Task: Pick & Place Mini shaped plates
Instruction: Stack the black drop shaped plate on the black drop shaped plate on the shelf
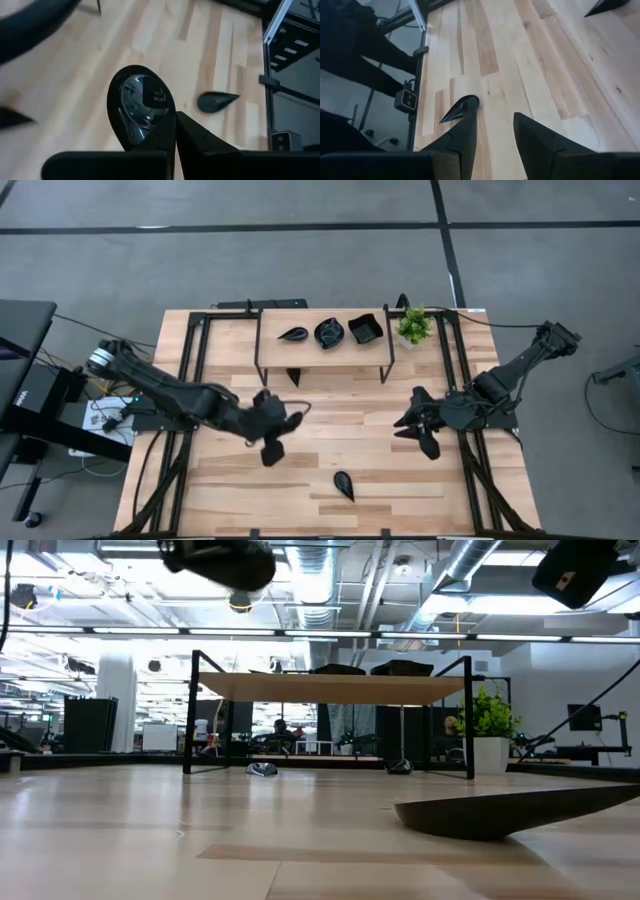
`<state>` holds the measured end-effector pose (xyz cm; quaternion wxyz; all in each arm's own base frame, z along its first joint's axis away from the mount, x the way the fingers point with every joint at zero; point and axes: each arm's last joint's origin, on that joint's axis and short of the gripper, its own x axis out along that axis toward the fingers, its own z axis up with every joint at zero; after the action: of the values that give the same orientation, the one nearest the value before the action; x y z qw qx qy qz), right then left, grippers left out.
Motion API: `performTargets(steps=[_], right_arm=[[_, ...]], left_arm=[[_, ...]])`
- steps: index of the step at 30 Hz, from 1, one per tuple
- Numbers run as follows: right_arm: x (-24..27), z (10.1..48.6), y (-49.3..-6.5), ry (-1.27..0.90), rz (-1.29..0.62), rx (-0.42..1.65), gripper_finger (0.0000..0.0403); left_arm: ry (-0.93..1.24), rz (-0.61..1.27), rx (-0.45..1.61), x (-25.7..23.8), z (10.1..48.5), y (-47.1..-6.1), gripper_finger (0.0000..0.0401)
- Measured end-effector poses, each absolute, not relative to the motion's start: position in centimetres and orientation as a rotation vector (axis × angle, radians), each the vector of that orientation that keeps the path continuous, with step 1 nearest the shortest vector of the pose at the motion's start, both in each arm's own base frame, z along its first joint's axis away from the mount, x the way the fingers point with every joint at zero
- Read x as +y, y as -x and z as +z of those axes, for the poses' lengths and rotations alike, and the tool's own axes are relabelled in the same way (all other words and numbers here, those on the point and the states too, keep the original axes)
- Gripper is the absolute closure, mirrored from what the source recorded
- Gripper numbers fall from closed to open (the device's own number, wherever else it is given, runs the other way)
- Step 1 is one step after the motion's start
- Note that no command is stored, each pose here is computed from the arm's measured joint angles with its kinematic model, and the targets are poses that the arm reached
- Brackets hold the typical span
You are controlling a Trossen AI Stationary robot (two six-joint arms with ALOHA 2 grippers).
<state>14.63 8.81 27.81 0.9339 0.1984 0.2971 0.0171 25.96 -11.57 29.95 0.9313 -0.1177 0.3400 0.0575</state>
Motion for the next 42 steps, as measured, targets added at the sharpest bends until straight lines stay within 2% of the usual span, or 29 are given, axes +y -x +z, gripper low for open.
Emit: performTargets(steps=[7,14,20,24,27,35,42], right_arm=[[8.6,27.8,-14.7,-0.42,-0.06,0.56,0.0278],[7.7,28.1,-14.9,-0.33,-0.288,0.419,0.0278],[6.3,28.6,-15.6,-0.231,-0.436,0.33,0.0278],[5.4,29.1,-16.3,-0.189,-0.476,0.299,0.0278],[4.6,29.3,-16.6,-0.176,-0.512,0.282,0.0278],[2.9,29.4,-17.1,-0.167,-0.606,0.273,0.0278],[2.4,29.4,-17.1,-0.17,-0.628,0.279,0.0278]], left_arm=[[0.068,0.128,0.579,-7.0,33.4,-24.5,0.0389],[-0.084,0.259,0.532,0.2,35.4,-23.4,0.039],[-0.022,0.325,0.567,7.0,35.5,-23.1,0.0389],[-0.081,0.366,0.612,9.7,35.5,-23.4,0.0385],[-0.119,0.383,0.648,11.1,35.5,-24.2,0.0388],[-0.158,0.362,0.914,13.6,34.1,-27.2,0.0388],[-0.171,0.298,0.982,12.5,33.8,-28.3,0.0388]])
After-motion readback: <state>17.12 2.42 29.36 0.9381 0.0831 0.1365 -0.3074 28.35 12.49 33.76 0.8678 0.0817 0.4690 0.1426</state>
